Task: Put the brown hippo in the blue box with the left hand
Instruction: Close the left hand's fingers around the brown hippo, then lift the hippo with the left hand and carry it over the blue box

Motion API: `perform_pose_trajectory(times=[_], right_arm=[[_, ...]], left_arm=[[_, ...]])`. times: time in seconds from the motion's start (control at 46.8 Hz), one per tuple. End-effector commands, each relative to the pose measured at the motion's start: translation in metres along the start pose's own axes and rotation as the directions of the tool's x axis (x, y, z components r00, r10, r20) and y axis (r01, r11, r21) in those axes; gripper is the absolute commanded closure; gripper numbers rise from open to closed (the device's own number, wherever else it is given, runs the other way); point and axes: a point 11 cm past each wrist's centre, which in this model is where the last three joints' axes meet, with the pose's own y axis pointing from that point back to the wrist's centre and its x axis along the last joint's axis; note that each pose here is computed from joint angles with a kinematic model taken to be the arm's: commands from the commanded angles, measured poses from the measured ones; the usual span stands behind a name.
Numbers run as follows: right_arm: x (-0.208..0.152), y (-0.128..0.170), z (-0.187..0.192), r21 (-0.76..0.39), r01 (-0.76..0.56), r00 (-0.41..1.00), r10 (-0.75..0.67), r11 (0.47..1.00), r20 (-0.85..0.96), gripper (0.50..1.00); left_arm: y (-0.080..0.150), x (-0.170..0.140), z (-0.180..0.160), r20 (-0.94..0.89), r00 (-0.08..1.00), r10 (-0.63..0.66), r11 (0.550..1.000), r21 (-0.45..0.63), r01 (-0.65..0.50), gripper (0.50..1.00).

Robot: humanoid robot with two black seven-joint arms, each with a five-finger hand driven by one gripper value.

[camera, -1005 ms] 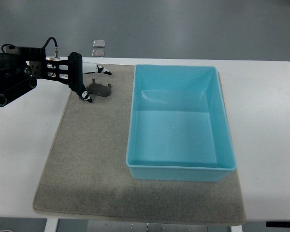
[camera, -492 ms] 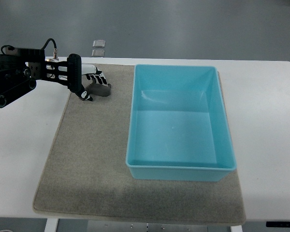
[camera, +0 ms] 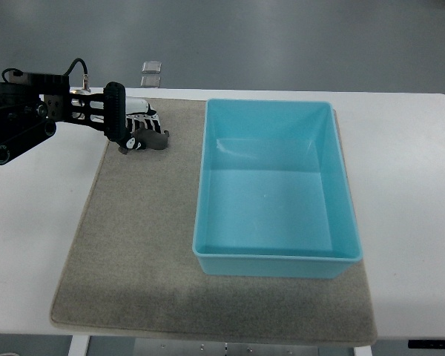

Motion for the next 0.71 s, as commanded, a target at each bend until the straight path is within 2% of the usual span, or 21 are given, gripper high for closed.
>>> perform_pose_trajectory(times=[0.0,0.257,0.364,0.535,0.684], right_arm=[[0.0,0.0,0.0,0.0,0.0,1.0,0.0,1.0,-0.001,0.564],[0.0,0.0,0.0,0.0,0.0,1.0,0.0,1.0,0.0,0.564],[0.0,0.0,0.0,0.0,-0.001,1.0,0.001,1.0,-0.001,0.564],[0.0,0.0,0.0,0.0,0.0,1.0,0.0,1.0,-0.001,0.564],[0.0,0.0,0.0,0.0,-0.001,1.0,0.001,1.0,-0.001,0.564]], left_arm=[[0.0,0.001,0.0,0.002,1.0,0.002,1.0,0.0,-0.002,1.0],[0.001,0.01,0.004,-0.003,1.0,0.024,1.0,-0.008,-0.024,1.0],[0.004,0.024,0.009,0.006,0.999,0.052,0.998,-0.019,-0.052,1.0],[0.009,0.051,0.023,-0.027,0.991,0.128,0.99,-0.062,-0.13,1.0],[0.007,0.065,0.048,-0.037,0.986,0.161,0.978,-0.128,-0.165,1.0]])
